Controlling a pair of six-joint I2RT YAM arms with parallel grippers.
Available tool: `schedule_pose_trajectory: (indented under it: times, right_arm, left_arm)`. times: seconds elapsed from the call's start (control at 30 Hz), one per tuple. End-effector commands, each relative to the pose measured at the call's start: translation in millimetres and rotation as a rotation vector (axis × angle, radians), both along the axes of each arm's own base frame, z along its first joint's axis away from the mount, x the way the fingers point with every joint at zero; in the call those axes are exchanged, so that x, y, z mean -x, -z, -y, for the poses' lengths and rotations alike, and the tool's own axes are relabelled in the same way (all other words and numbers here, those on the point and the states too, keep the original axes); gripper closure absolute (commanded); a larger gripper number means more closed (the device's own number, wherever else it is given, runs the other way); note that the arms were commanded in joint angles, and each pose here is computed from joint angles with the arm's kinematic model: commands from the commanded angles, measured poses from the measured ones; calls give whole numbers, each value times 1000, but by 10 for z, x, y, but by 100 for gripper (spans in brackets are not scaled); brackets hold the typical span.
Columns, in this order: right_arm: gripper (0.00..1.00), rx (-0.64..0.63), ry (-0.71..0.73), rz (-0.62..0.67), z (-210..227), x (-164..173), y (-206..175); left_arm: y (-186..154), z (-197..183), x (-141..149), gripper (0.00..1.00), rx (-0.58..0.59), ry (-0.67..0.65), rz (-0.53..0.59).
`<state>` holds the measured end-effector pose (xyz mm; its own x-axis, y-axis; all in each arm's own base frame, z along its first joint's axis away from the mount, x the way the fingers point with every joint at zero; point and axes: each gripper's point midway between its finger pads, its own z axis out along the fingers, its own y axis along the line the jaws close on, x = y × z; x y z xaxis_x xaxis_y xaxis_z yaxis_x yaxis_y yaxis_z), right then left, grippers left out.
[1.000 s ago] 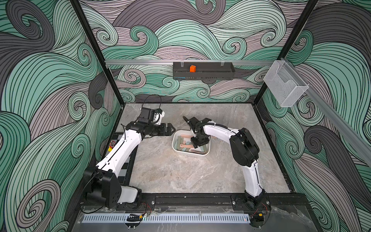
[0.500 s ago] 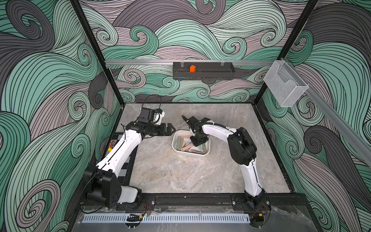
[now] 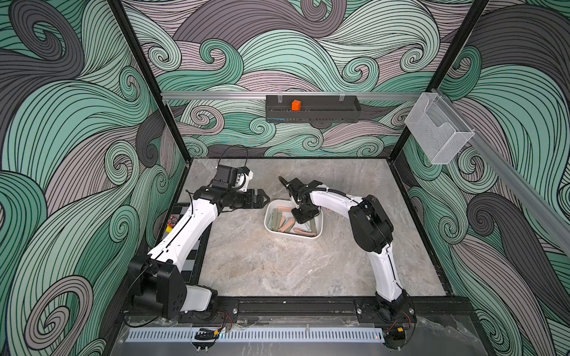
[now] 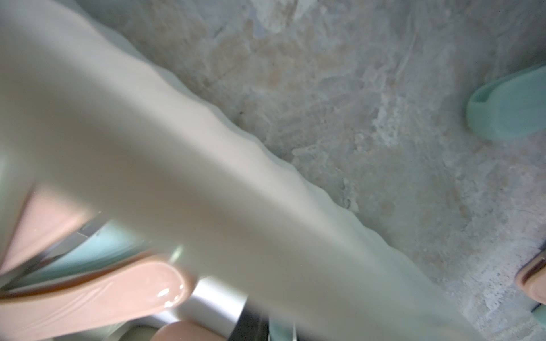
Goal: Take the fruit knife out of the storage box
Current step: Pick up the fruit knife from the storage box.
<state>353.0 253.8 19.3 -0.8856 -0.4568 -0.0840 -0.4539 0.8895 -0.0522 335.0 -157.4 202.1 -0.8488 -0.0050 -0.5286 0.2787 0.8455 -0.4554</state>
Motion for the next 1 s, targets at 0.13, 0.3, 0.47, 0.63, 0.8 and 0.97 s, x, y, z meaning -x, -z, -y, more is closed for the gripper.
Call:
schedule_pose_trajectory:
  times: [0.13, 0.3, 0.47, 0.63, 0.8, 0.97]
  right_arm:
    - [85, -38, -18, 78, -18, -54, -501]
    - [90, -49, -22, 99, -22, -64, -595]
    - [92, -57, -25, 130, -4, -82, -726]
    - [93, -66, -2, 166, 177, -100, -927]
    - [92, -80, 69, 191, 575, -125, -1103]
    - [91, -81, 173, 180, 1096, -133, -1058]
  left_arm:
    - [-3, 16, -27, 1, 15, 6, -6]
    - [-3, 21, -27, 1, 16, 7, -7]
    - [12, 24, -30, 1, 18, 6, -13]
    - [12, 85, -46, 1, 49, 14, -19]
    - [-74, 246, -61, 1, 70, 41, 4]
    - [-101, 539, -62, 1, 42, 96, 18]
